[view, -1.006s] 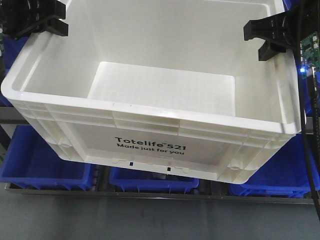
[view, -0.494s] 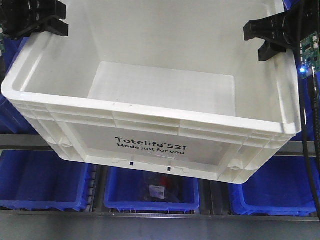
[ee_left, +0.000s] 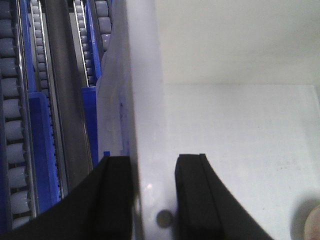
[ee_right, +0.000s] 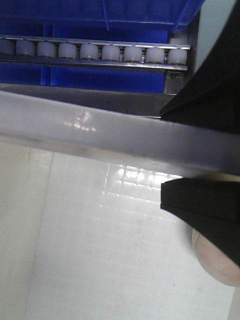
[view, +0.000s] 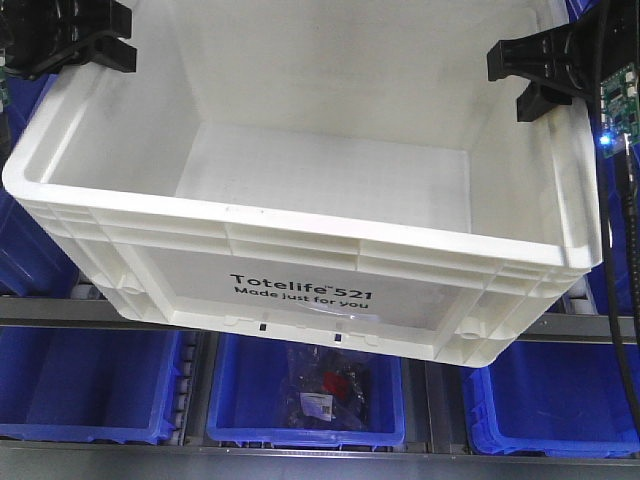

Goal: Place moving items into box and shelve
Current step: 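Hold the crate above the shelf's roller lane with both grippers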

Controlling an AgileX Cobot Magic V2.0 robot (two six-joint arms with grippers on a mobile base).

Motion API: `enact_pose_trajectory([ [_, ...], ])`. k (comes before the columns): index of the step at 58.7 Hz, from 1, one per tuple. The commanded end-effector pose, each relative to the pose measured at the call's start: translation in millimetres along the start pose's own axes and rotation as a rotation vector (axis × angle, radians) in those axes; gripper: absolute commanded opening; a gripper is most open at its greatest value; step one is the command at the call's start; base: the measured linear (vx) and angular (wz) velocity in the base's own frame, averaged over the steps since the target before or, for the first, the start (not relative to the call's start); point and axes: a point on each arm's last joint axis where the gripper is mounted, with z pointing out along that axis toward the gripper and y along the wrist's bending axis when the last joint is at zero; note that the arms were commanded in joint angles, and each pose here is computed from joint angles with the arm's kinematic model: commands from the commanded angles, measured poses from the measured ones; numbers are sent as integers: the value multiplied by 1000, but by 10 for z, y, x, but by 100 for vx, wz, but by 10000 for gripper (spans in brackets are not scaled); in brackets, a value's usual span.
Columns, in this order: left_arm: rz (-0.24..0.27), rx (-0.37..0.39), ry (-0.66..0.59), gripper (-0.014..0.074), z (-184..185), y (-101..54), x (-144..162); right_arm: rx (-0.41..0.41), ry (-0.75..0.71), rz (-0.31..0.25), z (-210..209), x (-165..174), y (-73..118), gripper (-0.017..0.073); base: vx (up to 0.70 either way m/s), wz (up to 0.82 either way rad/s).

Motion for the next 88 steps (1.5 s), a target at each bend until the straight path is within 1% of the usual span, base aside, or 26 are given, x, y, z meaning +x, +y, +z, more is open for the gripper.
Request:
enact_pose_trajectory([
  [1, -42, 129, -211, 3, -338, -249, -197, -110, -191, -3, -298, -120, 84, -4, 3, -1],
  [57, -42, 130, -211, 3, -338, -249, -198, -110, -191, -3, -298, -120, 84, -4, 0, 0],
  [61, -48, 137, -211, 3, -339, -255, -198, -110, -191, -3, -298, -120, 84, -4, 0, 0],
  [76, -48, 138, -195, 3, -331, -255, -185, -113, -197, -2, -299, -125, 86, -4, 0, 0],
  [84, -53, 136, -167, 3, -246, -235, -178, -118, -220, -2, -304, -146, 91, -4, 0, 0],
  [88, -58, 134, -133, 3, -152, -214, -168, -116, -233, -4, -307, -157, 89, -4, 0, 0],
])
